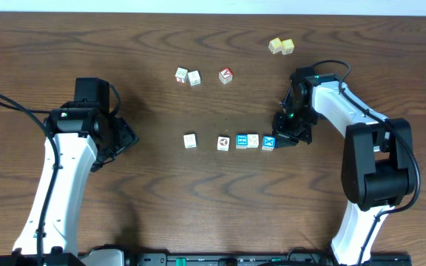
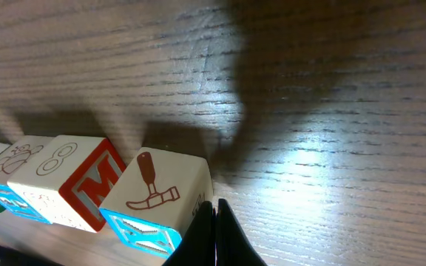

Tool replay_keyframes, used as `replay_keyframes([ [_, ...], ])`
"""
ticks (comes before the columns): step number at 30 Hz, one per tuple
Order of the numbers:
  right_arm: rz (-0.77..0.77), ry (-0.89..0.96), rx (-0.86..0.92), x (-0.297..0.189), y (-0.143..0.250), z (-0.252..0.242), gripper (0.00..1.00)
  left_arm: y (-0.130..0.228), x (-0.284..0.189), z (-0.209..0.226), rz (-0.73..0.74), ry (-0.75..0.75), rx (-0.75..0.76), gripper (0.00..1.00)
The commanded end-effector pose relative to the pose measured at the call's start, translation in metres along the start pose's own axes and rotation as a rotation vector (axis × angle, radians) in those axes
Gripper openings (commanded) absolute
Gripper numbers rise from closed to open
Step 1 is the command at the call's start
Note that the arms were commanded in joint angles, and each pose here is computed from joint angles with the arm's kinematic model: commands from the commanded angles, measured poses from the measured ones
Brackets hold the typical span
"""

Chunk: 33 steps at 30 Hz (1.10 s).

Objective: Lift 5 blocks

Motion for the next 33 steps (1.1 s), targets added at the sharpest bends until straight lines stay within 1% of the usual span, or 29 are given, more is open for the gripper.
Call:
replay_keyframes([
  [1,0.005,-0.014,0.004,0.0028,0.0005,0.0039,0.01,-0.0031,-0.0036,0.0015,-0.019,-0.008,-0.010,0.77],
  [33,-0.046,-0.043,-0.028,0.0036,-0.0083,0.0111,0.01,-0.0031,-0.0036,0.0015,-0.019,-0.008,-0.010,0.77],
])
Point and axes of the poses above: each gripper's point midway between its finger pads, its own x axis out along the fingers, its own z axis along the line the jaws close on, y = z × x, the point moved 7 cm from there along -x, back along the fingers
